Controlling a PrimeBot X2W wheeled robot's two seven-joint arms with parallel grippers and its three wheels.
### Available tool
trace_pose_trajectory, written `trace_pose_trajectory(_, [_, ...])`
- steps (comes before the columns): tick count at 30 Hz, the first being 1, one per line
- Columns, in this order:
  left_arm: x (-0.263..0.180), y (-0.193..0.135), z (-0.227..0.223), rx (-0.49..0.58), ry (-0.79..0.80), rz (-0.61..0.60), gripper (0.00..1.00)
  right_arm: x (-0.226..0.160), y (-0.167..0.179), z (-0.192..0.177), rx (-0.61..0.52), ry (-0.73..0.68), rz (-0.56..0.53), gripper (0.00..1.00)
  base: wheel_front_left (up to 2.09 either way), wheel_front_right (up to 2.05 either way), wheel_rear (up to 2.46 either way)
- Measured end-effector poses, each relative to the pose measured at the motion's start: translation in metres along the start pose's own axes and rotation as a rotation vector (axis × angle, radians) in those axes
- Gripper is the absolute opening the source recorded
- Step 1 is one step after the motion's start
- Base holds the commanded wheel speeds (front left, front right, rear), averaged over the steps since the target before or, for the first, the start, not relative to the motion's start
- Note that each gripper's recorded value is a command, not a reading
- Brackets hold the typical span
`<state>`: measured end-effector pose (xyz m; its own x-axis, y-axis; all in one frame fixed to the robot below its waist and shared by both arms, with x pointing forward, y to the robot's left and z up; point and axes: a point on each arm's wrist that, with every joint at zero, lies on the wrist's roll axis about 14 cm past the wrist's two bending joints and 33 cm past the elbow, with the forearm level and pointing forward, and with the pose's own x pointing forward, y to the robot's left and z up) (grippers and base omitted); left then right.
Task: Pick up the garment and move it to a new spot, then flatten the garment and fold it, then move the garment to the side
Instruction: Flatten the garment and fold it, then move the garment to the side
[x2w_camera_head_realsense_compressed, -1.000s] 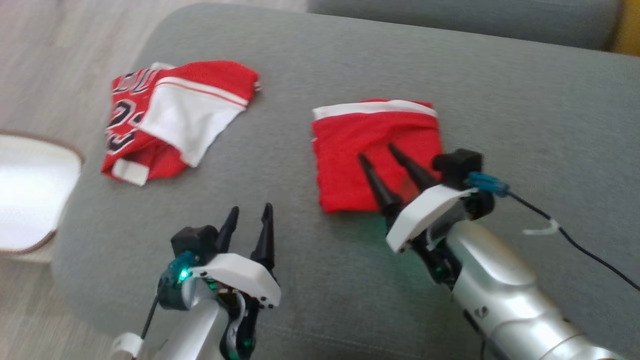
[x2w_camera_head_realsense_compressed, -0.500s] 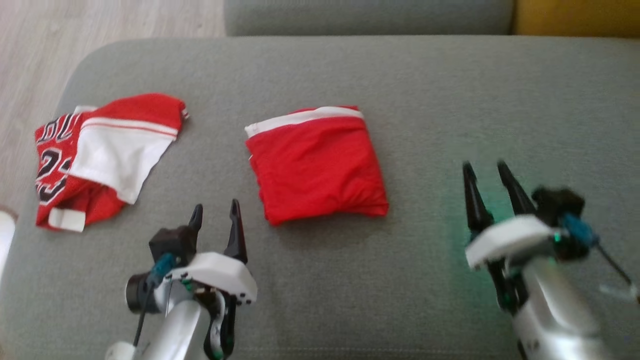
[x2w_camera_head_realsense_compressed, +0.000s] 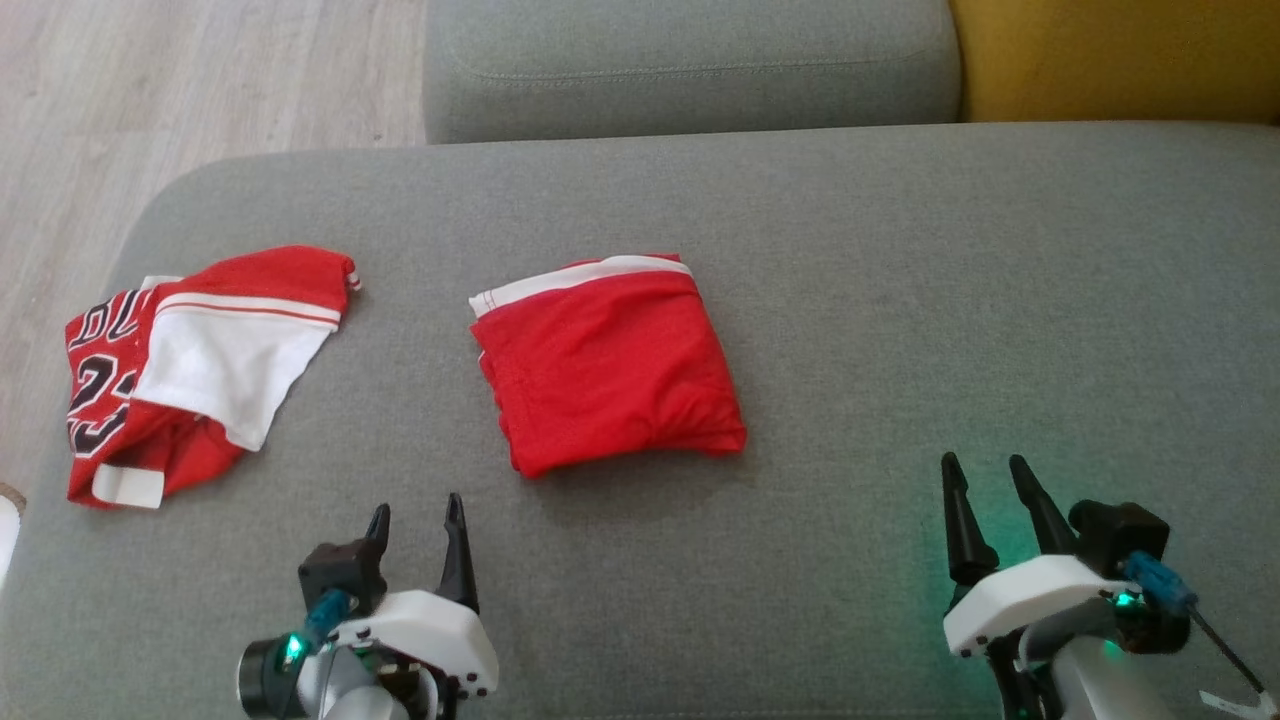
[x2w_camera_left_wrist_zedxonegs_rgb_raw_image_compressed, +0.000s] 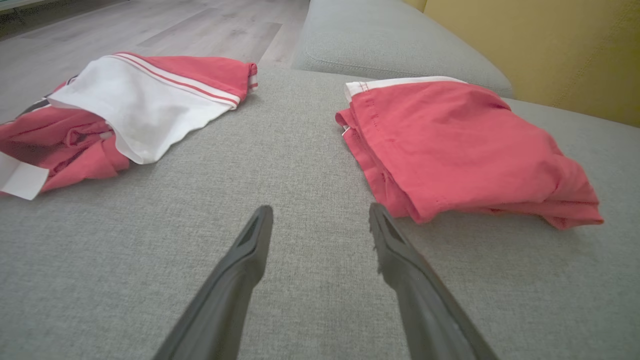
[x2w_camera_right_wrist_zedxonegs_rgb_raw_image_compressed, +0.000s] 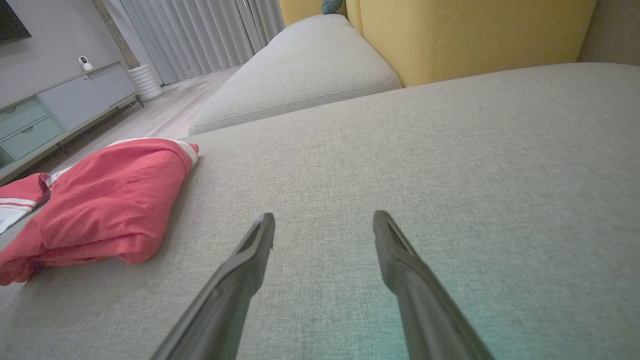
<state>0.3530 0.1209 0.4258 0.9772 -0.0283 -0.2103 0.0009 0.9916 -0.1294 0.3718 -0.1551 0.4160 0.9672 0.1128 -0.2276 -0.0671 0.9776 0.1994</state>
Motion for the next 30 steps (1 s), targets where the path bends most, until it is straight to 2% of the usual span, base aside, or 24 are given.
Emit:
trace_pose_trajectory(7, [-0.001, 0.001, -0.001, 0.001, 0.001, -0.001, 1.0, 0.004, 0.011, -0.003, 0.0, 0.013, 0.033, 1.0, 0.0, 0.0, 0.0])
trace_pose_trajectory(14, [0.003, -0.003, -0.002, -0.005, 0.008, -0.017, 1.0, 0.023, 0.044, -0.016, 0.004, 0.07, 0.133, 1.0, 0.0, 0.0, 0.0])
trace_pose_trajectory(22, [0.011, 0.005, 0.008, -0.044, -0.012, 0.006, 1.0, 0.093, 0.115, 0.013, -0.002, 0.057, 0.319, 1.0, 0.0, 0.0, 0.0])
trace_pose_trajectory(26, [0.01, 0.018, 0.004, -0.048, 0.002, 0.045, 1.0, 0.119, 0.135, 0.001, -0.054, 0.124, 0.363, 1.0, 0.0, 0.0, 0.0])
trace_pose_trajectory(30, [0.006, 0.034, -0.002, -0.052, 0.02, 0.097, 1.0, 0.131, 0.135, -0.033, -0.081, 0.276, 0.348, 1.0, 0.0, 0.0, 0.0])
